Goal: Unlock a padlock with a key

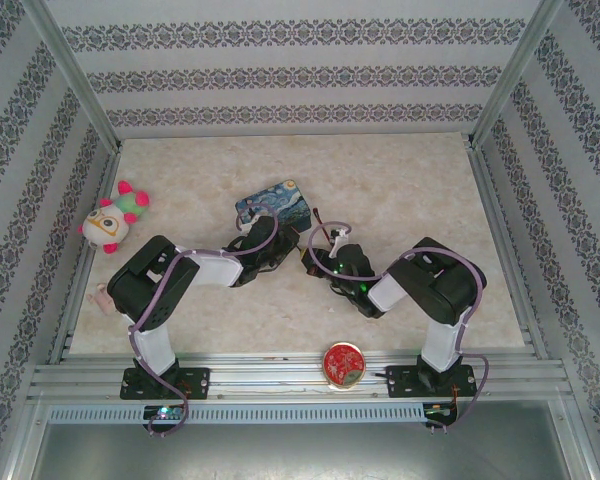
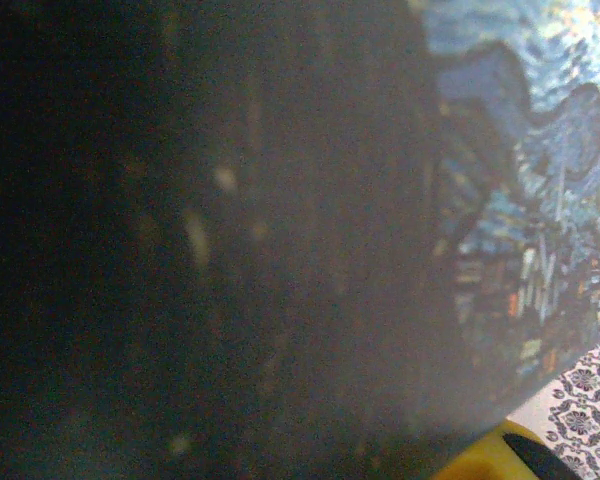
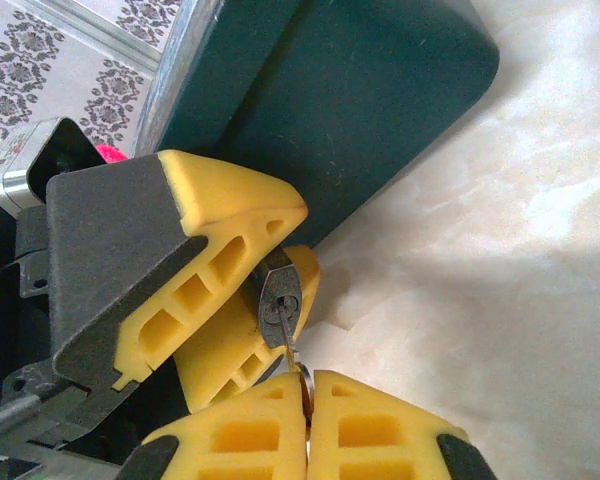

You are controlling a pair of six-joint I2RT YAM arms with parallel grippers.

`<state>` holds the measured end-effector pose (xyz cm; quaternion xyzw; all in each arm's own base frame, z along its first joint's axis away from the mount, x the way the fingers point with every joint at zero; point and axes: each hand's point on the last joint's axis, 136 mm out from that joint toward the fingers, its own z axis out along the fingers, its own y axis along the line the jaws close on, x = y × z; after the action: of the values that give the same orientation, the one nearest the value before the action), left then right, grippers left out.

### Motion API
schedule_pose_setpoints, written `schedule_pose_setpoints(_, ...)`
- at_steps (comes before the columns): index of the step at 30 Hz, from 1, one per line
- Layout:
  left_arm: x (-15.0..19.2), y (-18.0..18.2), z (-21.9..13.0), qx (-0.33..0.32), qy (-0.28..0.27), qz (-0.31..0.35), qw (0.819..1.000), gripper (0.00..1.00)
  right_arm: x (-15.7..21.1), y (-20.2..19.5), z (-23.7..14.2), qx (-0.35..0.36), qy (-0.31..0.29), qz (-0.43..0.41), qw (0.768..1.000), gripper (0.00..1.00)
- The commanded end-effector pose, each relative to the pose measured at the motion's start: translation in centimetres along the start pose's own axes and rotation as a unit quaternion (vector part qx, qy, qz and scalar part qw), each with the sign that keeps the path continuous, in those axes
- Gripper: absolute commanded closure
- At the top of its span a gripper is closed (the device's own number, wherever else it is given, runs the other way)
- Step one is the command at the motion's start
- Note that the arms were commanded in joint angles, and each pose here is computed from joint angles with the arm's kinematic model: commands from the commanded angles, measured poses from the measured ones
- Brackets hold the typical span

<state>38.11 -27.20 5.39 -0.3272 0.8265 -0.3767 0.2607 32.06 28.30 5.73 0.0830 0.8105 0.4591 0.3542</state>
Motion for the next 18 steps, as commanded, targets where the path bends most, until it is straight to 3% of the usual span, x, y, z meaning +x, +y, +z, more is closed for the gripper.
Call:
schedule_pose_setpoints(1,3.1,-0.4,0.2,0.004,0.065,0.004,0.998,0.88,-2.8,4.8,0.5,-0.085,-0.029,-0.001,0.996,1.00)
schedule_pose_setpoints(18,4.7,-1.1,0.5,0.020,0.103,0.003,0.994,0.88,-3.1,9.0,0.9,-0.189,0.012,-0.027,0.981,1.00)
